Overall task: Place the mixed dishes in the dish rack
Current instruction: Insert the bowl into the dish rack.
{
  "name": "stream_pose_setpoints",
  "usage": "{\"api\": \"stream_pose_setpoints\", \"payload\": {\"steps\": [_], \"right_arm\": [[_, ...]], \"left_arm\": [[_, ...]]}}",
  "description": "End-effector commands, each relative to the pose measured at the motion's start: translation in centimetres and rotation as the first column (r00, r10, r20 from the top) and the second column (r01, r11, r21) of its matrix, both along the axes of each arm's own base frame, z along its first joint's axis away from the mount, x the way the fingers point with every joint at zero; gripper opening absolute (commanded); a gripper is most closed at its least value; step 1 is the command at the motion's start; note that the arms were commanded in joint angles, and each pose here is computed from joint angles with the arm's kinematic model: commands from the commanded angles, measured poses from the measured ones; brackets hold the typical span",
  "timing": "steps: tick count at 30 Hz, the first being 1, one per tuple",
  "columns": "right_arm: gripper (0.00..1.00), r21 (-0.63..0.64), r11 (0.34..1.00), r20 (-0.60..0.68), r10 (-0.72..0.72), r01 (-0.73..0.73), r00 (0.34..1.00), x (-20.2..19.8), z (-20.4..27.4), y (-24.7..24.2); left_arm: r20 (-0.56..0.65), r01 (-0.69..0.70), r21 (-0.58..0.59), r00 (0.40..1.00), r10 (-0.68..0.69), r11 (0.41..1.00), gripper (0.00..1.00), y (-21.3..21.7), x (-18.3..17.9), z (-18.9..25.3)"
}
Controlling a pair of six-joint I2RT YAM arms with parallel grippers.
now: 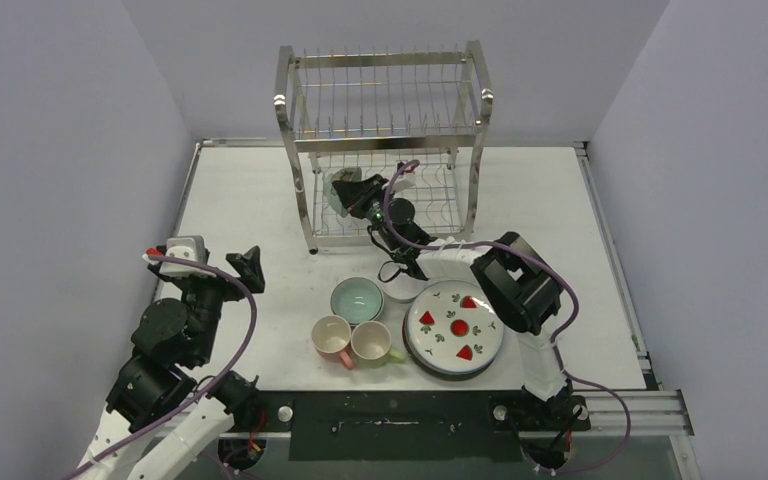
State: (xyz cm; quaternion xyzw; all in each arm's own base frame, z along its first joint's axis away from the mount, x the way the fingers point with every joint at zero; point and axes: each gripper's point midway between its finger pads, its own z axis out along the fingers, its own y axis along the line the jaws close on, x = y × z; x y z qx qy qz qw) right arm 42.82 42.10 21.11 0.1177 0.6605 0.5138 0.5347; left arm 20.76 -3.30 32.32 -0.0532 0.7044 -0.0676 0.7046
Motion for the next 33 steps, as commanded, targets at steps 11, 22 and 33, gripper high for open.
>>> {"api": "stream_pose_setpoints", "payload": {"steps": [11,22,33], "right_arm": [[0.00,0.225,0.972,0.171,0.022,-0.061,0.985,5.6,7.6,2.2],[0.00,0.237,0.956,0.216,0.121,-0.172,0.969,8.8,6.5,3.5],[0.00,0.256,0.933,0.236,0.194,-0.253,0.952,10.4,6.1,3.8]], "left_arm": [[0.051,-0.004,-0.005,0.999,0.004,1.000,0.94,0.2,0.1,1.2],[0.046,0.005,0.003,0.999,-0.005,1.000,0.95,-0.1,0.2,1.1],[0.043,0.006,0.014,0.999,-0.006,1.000,0.95,-0.2,0.3,1.0]]}}
